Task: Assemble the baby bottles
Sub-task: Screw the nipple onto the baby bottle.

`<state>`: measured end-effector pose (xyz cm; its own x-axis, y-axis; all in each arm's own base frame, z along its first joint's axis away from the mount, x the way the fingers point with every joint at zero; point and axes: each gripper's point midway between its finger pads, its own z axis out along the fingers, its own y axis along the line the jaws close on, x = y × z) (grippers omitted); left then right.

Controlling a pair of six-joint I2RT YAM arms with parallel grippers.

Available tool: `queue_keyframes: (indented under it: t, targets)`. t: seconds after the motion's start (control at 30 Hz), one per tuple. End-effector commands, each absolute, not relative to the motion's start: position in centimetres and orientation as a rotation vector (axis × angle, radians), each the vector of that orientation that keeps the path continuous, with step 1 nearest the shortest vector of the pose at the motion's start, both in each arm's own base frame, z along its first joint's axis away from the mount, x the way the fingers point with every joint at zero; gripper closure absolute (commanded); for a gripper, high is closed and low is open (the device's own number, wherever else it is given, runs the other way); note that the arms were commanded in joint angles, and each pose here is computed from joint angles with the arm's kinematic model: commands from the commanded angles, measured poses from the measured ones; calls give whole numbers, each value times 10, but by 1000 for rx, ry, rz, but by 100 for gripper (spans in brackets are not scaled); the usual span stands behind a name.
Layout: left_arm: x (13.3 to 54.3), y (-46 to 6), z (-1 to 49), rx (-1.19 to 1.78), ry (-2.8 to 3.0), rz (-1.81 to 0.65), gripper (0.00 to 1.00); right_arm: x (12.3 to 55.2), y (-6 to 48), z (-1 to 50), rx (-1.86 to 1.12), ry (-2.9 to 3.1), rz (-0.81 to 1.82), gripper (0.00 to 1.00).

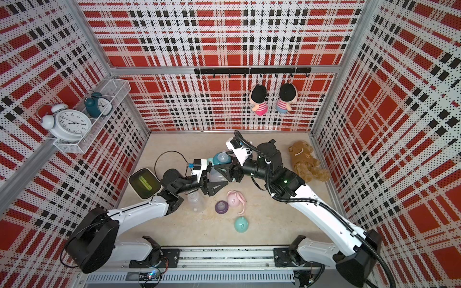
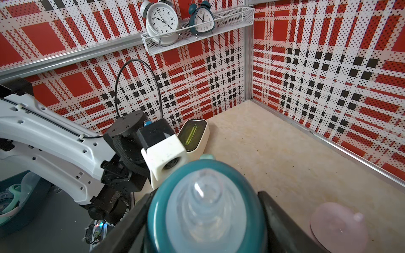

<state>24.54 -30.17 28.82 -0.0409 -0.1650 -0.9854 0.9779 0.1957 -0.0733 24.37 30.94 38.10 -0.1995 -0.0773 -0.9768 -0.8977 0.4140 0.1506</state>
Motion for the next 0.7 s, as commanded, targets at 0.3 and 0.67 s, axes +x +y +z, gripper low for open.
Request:
queue_keyframes:
  t: [0.3,0.67]
  targets:
    - [251,-303,303,903,1168,-1155,100,249,308,400,-847,1539,950,13]
    - [251,-301,304,900,1169,-1149,100,253,309,396,-839,1555,940,28]
